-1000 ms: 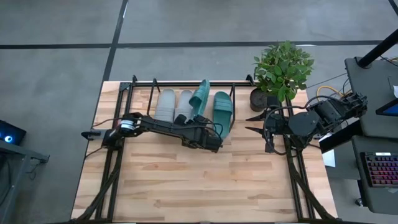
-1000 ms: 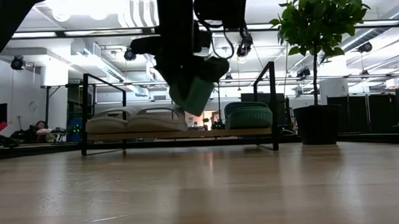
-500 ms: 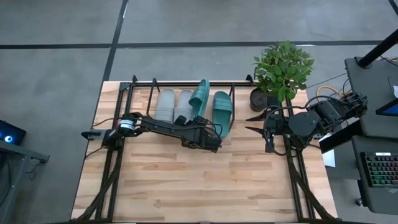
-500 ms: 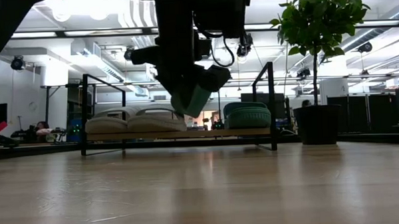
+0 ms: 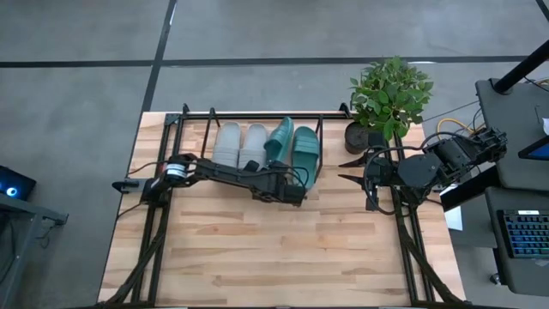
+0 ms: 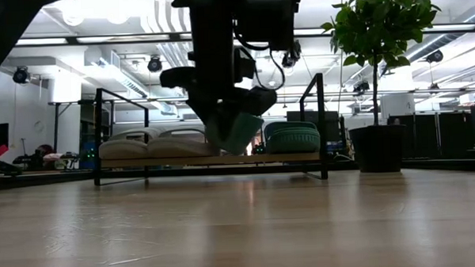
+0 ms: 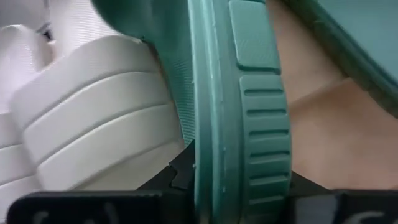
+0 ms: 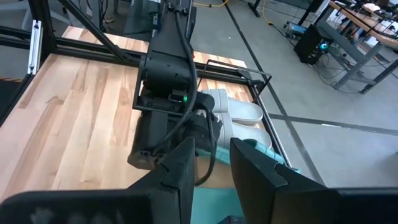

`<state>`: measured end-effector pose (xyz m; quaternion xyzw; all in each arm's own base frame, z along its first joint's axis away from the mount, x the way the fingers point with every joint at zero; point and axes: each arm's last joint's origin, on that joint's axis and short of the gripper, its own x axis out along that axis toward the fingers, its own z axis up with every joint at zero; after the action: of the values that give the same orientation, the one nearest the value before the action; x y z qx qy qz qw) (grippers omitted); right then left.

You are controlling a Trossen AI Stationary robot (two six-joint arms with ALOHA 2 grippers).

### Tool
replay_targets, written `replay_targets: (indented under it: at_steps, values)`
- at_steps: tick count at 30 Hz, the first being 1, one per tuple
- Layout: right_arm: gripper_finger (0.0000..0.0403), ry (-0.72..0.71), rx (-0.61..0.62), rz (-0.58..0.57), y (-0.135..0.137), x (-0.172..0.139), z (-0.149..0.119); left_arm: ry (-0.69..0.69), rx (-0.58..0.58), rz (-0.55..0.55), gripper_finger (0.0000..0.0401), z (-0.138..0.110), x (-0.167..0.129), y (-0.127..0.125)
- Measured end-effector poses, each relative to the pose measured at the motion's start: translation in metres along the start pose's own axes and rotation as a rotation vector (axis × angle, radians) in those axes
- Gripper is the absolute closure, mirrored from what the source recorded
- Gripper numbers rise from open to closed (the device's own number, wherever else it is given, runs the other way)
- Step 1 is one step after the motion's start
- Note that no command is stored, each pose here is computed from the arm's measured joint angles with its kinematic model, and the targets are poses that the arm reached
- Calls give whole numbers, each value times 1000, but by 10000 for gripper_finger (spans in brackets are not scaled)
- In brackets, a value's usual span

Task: Pick and place slides into the shelf
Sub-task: Put the green slide on the shelf

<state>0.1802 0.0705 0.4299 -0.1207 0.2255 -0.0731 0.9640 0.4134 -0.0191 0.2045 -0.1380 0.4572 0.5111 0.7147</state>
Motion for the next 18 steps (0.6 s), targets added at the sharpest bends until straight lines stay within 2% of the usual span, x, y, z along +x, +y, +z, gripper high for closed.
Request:
replay_targets:
  at_steps: [7,15,18]
  values:
    - [317,7,21,0,0,0,-1,7,57,-116,325,5,0,-10]
    - [319,46,26,-2,0,0,-5,14,67,-115,324,7,2,-9]
    - [317,52,32,-3,0,0,-6,12,108,-119,324,7,2,-9]
